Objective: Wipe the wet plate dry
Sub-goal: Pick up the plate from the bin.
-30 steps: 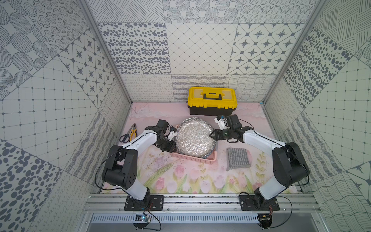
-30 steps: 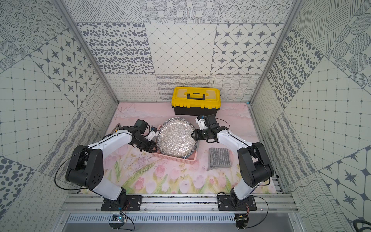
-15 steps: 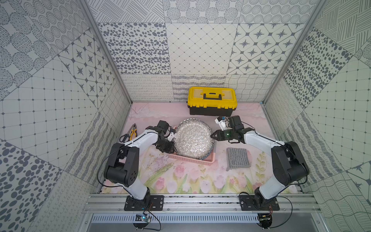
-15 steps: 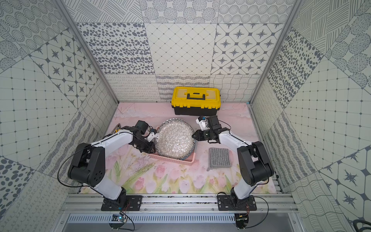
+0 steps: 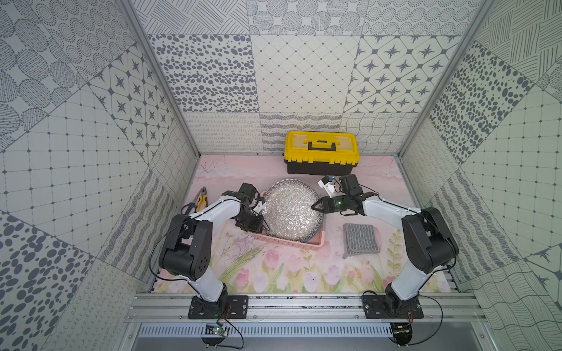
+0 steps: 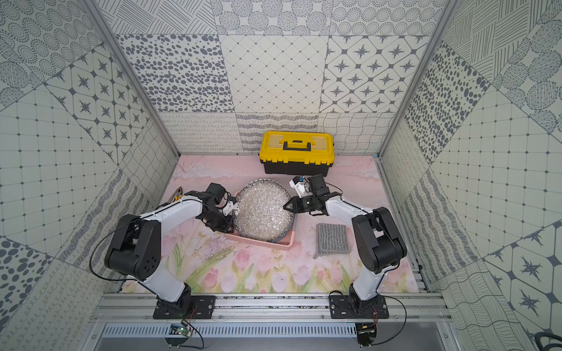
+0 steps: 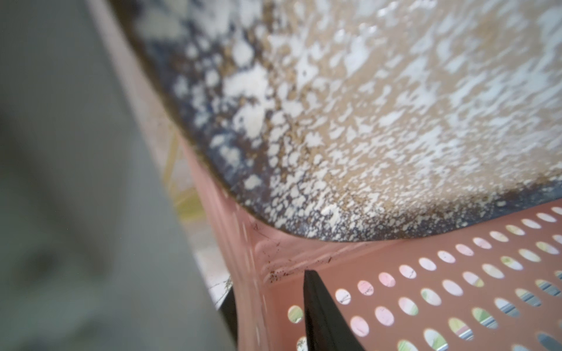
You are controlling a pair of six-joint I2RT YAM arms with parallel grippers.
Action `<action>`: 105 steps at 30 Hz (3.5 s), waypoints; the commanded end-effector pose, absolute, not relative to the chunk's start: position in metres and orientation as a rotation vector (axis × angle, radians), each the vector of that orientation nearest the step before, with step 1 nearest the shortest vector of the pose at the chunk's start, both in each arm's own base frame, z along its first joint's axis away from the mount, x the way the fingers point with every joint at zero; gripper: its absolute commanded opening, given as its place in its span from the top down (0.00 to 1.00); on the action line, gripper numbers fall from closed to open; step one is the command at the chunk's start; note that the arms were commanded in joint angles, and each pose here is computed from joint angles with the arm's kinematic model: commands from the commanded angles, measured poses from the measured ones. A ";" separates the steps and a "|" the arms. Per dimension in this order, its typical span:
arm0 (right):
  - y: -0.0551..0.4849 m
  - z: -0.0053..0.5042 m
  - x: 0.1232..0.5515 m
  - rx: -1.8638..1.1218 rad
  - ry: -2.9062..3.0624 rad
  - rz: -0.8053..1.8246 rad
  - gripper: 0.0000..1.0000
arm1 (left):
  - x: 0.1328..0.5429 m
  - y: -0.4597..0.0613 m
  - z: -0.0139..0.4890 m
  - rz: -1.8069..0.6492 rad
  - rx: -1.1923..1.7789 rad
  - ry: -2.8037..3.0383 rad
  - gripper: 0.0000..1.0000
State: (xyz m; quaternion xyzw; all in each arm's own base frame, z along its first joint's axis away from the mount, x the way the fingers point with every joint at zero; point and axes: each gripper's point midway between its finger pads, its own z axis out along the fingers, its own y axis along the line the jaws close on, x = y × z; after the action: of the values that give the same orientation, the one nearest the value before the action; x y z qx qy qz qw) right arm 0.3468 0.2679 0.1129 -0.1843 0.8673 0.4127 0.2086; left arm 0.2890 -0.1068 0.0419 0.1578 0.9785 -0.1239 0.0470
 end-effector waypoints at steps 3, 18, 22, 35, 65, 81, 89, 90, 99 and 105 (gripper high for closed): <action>0.317 0.153 0.336 -0.653 2.251 1.332 0.92 | 0.283 -0.130 0.048 -0.550 0.559 2.955 0.66; 0.306 0.203 0.346 -0.577 2.171 1.357 1.00 | 0.289 -0.124 0.054 -0.484 0.544 2.922 0.58; 0.303 0.220 0.348 -0.550 2.141 1.386 1.00 | 0.290 -0.123 0.055 -0.464 0.542 2.915 0.53; 0.283 0.261 0.350 -0.499 2.052 1.439 1.00 | 0.293 -0.120 0.056 -0.437 0.535 2.909 0.50; 0.228 0.325 0.363 -0.338 1.924 1.343 1.00 | 0.325 -0.106 0.226 -0.777 0.406 2.395 0.00; 0.252 0.335 0.324 -0.538 1.807 1.529 1.00 | 0.317 -0.136 0.267 -1.271 0.391 2.267 0.00; 0.277 0.331 0.308 -0.646 1.787 1.611 1.00 | 0.321 -0.143 0.267 -1.402 0.371 2.240 0.00; 0.279 0.330 0.308 -0.648 1.791 1.616 1.00 | 0.320 -0.144 0.268 -1.414 0.374 2.235 0.00; 0.287 0.316 0.312 -0.649 1.805 1.649 1.00 | 0.307 -0.153 0.289 -1.584 0.433 2.143 0.17; 0.288 0.310 0.320 -0.627 1.811 1.649 1.00 | 0.298 -0.155 0.289 -1.620 0.448 2.138 0.42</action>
State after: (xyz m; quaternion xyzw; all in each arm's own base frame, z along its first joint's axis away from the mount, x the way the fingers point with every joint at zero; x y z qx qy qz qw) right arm 0.3221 0.2838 0.2555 -0.1761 0.7496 0.5917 0.2386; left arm 0.3159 -0.1457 0.2689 0.1424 0.8091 -0.5250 0.2224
